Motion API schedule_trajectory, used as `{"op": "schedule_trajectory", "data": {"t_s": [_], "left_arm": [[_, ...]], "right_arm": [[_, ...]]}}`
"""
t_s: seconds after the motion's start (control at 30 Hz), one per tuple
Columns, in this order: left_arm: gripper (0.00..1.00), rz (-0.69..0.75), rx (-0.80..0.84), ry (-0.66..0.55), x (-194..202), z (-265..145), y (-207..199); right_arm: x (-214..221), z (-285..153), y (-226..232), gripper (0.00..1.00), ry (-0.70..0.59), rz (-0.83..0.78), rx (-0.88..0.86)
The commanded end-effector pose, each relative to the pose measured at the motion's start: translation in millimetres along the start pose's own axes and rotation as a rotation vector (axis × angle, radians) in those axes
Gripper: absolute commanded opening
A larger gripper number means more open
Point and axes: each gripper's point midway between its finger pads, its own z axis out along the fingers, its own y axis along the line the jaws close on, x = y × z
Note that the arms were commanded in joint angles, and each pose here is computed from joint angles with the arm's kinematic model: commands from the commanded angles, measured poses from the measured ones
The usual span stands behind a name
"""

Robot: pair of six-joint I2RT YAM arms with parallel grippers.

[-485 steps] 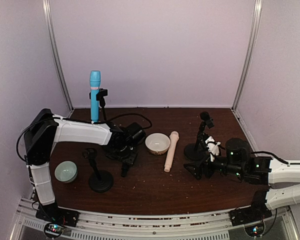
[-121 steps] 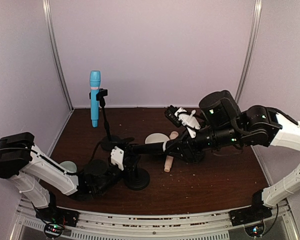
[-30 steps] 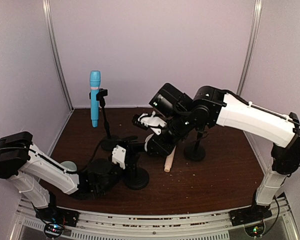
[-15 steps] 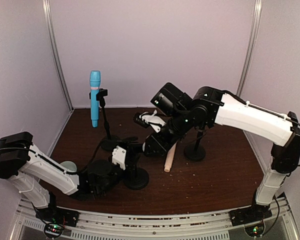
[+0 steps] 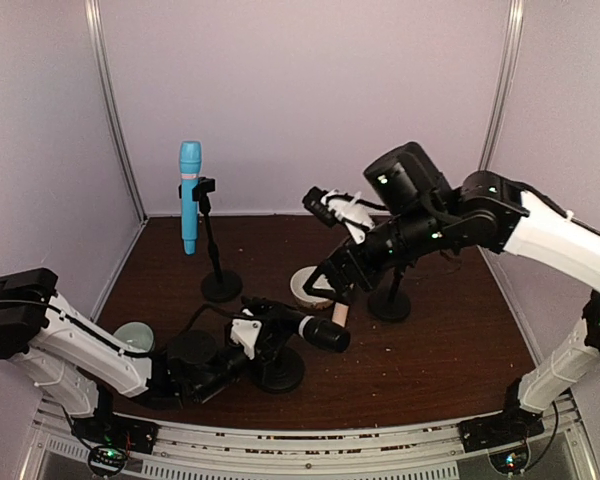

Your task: Attach the microphones to the stand

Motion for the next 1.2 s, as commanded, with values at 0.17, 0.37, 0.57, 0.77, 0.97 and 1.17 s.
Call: {"op": "schedule_trajectory", "data": {"t_s": [0.17,0.37,0.57,0.77,0.97,1.17], "left_arm": [[0.00,-0.013,0.093,-0.167,-67,0,45],[0.00,0.119,0.199,-0.175,-86,14,62],[0.00,0.139,0.219,-0.175,-94,43,99],[0.00,0.123,0.256,-0.187,-95,71,121],[0.00,0.138,0.214,-0.173,-87,102,139],[0.00,0.139,0.138,-0.177,-78,126,162]], "right_arm": [[42,-55,-21,0.91,-0.268,0.022,0.072],[84,-55,-34,0.89,-0.279,0.065,0.103],[100,-55,-34,0.87,-0.289,0.092,0.087],[106,-56,-36,0.86,-0.280,0.094,0.100],[113,-50,-37,0.83,-0.257,0.103,0.097],[118,-46,-37,0.81,-0.230,0.100,0.096]]}}
